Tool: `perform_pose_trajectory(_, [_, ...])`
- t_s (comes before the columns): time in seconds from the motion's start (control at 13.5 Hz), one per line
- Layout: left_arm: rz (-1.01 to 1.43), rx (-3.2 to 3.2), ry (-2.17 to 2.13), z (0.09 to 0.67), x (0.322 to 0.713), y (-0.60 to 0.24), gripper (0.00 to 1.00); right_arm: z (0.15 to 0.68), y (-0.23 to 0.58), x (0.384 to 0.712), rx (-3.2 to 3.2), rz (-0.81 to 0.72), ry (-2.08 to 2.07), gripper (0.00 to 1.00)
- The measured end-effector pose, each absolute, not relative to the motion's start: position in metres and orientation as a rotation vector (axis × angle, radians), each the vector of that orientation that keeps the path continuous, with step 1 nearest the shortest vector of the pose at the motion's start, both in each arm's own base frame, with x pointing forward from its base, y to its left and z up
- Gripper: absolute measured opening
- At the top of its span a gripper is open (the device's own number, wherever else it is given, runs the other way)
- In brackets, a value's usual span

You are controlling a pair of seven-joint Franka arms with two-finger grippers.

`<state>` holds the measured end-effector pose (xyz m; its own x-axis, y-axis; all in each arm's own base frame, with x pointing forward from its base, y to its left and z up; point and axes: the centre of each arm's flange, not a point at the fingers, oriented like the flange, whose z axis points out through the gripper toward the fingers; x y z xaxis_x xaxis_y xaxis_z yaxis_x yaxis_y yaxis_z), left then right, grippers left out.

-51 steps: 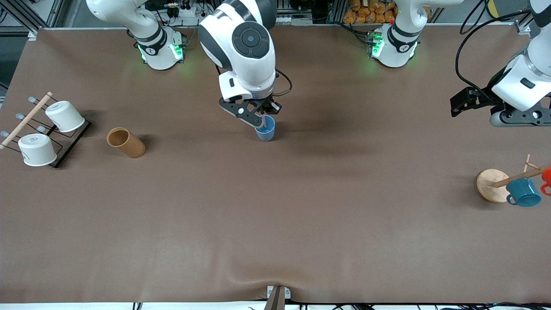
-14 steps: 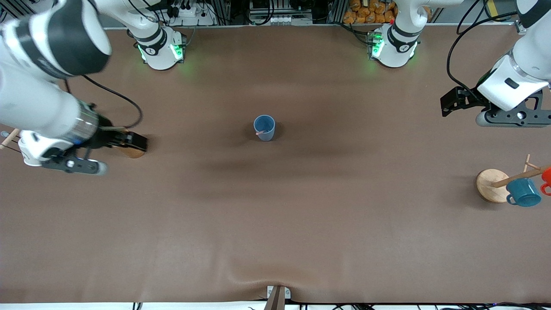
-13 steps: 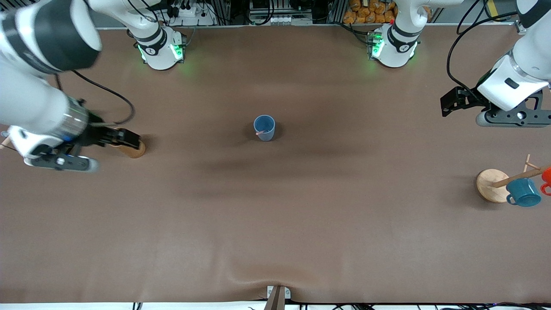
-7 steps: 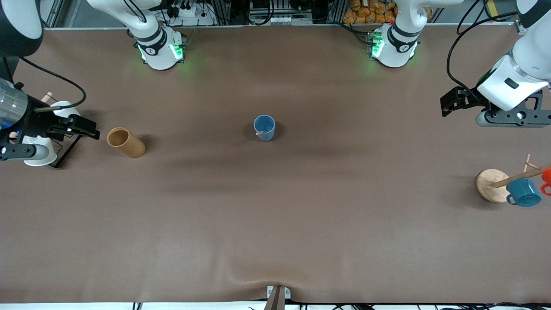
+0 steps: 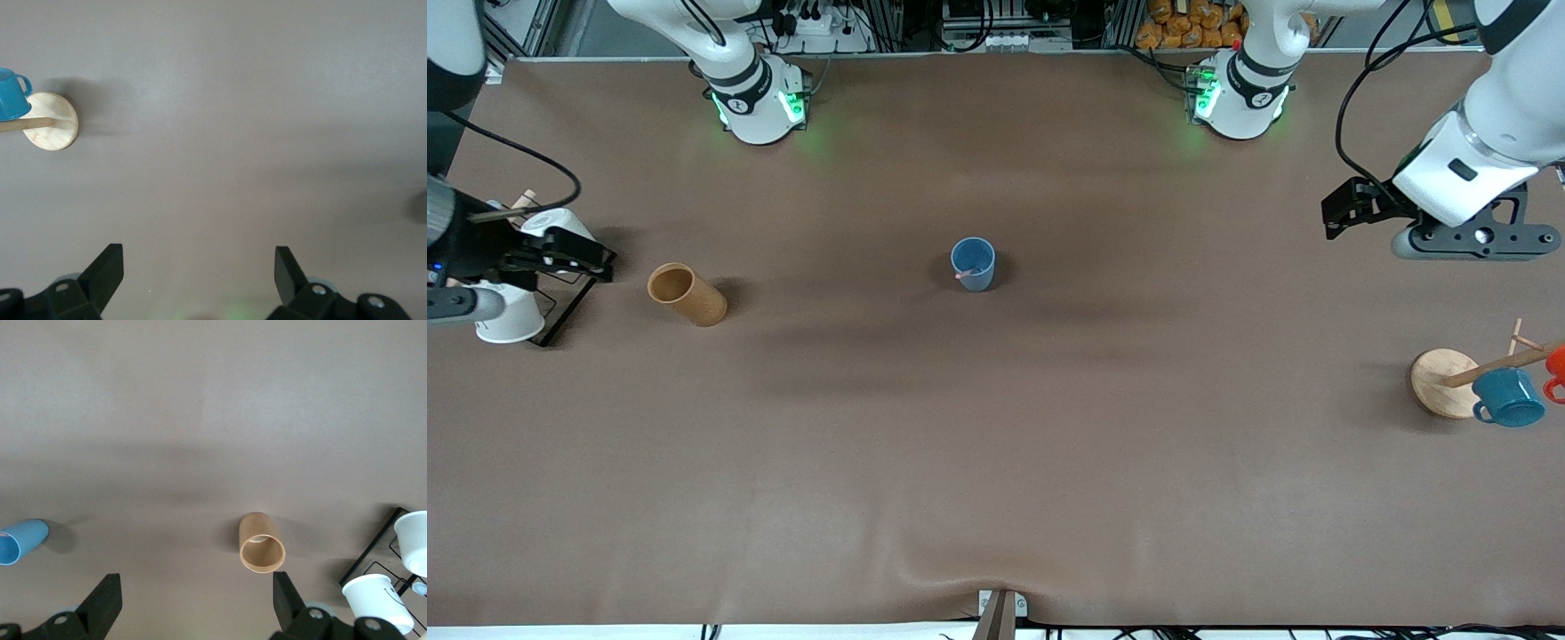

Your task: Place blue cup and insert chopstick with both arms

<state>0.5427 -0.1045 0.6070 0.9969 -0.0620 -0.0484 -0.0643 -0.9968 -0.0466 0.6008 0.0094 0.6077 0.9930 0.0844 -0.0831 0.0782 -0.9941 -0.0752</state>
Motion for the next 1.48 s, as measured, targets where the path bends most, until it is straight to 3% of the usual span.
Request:
perform_pose_trajectory(0.44, [0.072,-3.091,0.101,0.607,0.542,-0.109,1.00,0.614,-0.018,0.597,-3.060,0.113,-0.150,1.00])
perform_pose_trajectory(1.03, [0.071,-3.094,0.061,0.609,0.547,-0.074,1.00,0.645,-0.028,0.552,-3.060,0.073,-0.131,1.00])
perform_pose_trajectory(1.48, [0.041,-3.098,0.004,0.621,0.544,-0.047,1.00,0.640,-0.065,0.550,-3.064,0.035,-0.043,1.00])
